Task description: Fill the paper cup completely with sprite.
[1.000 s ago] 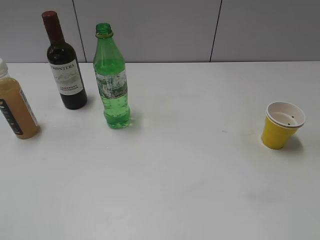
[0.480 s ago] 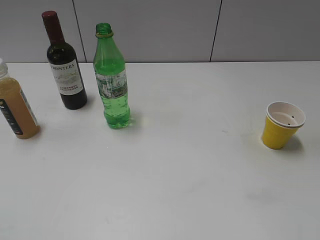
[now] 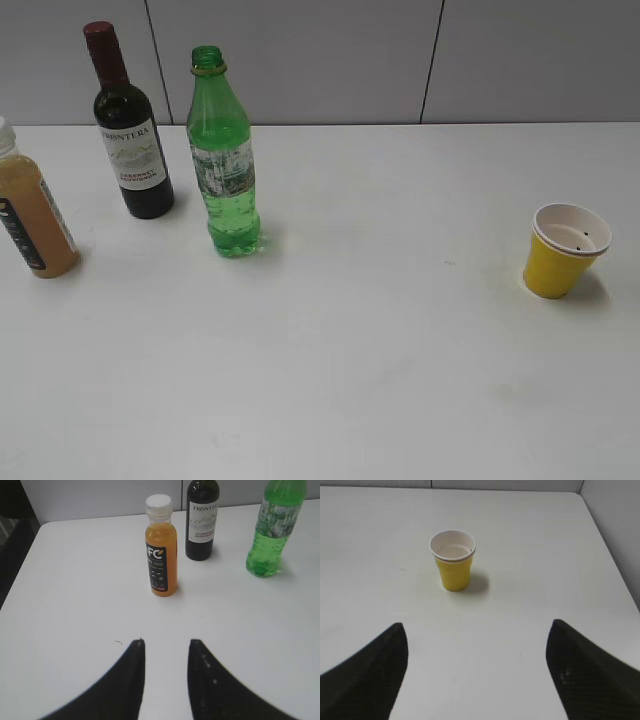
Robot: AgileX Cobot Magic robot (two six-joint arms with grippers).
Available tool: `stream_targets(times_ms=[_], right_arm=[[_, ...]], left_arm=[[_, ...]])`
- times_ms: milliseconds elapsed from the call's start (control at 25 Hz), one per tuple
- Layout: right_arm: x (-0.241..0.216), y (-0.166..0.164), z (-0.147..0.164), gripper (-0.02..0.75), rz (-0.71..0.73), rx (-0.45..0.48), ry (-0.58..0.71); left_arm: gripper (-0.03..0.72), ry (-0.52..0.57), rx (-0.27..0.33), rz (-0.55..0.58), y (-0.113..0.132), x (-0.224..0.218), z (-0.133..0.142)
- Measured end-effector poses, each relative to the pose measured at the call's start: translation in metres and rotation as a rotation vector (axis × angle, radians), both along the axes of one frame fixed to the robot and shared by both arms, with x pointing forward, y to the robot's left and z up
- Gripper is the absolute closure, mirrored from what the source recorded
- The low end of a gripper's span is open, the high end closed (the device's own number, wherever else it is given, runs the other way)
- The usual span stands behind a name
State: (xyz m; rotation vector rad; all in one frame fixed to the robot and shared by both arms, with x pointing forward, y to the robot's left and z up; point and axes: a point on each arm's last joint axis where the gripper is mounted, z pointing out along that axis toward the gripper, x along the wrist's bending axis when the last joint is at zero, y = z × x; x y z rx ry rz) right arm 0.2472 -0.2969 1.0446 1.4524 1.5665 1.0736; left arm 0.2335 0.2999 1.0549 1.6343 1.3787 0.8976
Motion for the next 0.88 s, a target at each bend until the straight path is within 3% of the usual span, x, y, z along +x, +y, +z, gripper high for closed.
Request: stream_targets(times_ms=[320,680,880], right_arm=[[0.02,0.002,0.015,0.066,-0.003,0.014,-0.155],[0.062,0.005,0.001,0.081,-0.008,0.029,-0.26],[0.083,0.007,-0.023,0.09,-0.014,0.04,-0.303]], left_arm=[[0.456,0.0,0.0,0.0,0.0,0.0,0.0],[0.456,0.0,0.0,0.0,0.0,0.0,0.0],[0.456,0.001,0.0,0.0,0.0,0.0,0.0]])
